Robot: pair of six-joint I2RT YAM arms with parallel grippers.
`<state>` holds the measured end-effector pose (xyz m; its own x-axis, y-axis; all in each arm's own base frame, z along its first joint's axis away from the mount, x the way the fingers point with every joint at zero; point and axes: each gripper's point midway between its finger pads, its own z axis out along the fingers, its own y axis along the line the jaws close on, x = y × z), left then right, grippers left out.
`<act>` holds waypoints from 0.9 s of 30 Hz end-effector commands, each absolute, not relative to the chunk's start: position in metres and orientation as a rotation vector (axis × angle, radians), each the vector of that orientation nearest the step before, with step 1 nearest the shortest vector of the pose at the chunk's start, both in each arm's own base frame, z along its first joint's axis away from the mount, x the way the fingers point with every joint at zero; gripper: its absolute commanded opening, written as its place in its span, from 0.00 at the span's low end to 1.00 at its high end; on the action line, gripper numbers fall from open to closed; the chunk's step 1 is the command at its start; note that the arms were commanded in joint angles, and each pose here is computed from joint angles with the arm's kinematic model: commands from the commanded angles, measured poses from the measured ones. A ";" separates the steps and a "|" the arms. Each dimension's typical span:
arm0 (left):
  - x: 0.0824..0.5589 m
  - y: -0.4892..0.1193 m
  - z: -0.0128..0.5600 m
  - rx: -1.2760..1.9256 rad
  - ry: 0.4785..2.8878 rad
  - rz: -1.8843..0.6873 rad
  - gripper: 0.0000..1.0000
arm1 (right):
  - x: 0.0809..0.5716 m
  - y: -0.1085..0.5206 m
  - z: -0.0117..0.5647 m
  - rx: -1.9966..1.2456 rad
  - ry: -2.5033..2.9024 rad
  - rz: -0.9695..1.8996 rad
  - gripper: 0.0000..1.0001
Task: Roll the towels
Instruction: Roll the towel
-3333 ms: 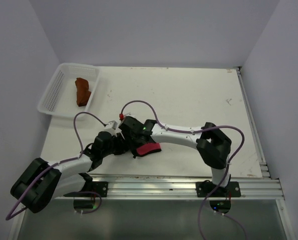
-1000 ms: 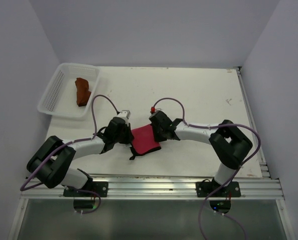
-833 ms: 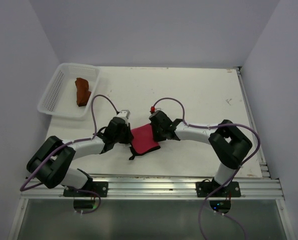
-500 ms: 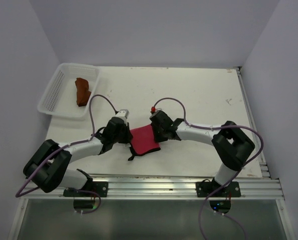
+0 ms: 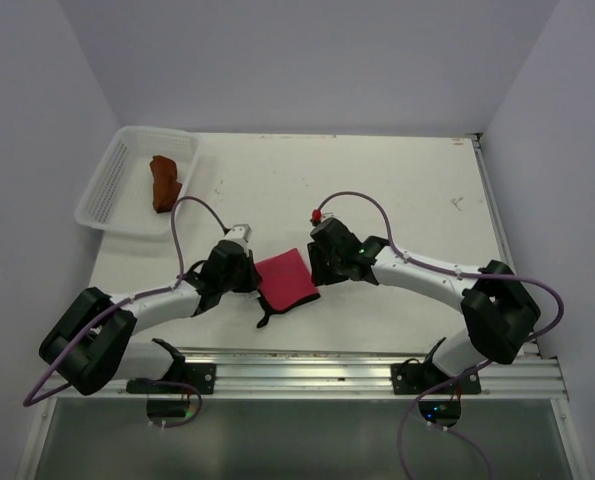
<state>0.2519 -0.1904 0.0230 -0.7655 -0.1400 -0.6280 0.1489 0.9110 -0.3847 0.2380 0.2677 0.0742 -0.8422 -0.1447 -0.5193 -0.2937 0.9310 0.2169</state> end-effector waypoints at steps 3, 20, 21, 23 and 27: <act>0.264 -0.191 0.044 -0.008 2.323 -0.538 0.00 | 0.228 0.272 0.063 -0.235 2.615 0.480 0.41; 0.271 -0.191 0.069 -0.001 2.268 -0.533 0.00 | 0.218 0.275 0.017 -0.173 2.705 0.504 0.42; 0.272 -0.191 0.072 -0.002 2.260 -0.535 0.00 | 0.217 0.274 0.016 -0.171 2.708 0.502 0.39; 0.275 -0.194 0.080 -0.003 2.244 -0.549 0.00 | 0.216 0.273 0.012 -0.157 2.710 0.505 0.33; 0.284 -0.204 0.100 0.004 2.208 -0.588 0.10 | 0.214 0.272 0.009 -0.142 2.711 0.510 0.13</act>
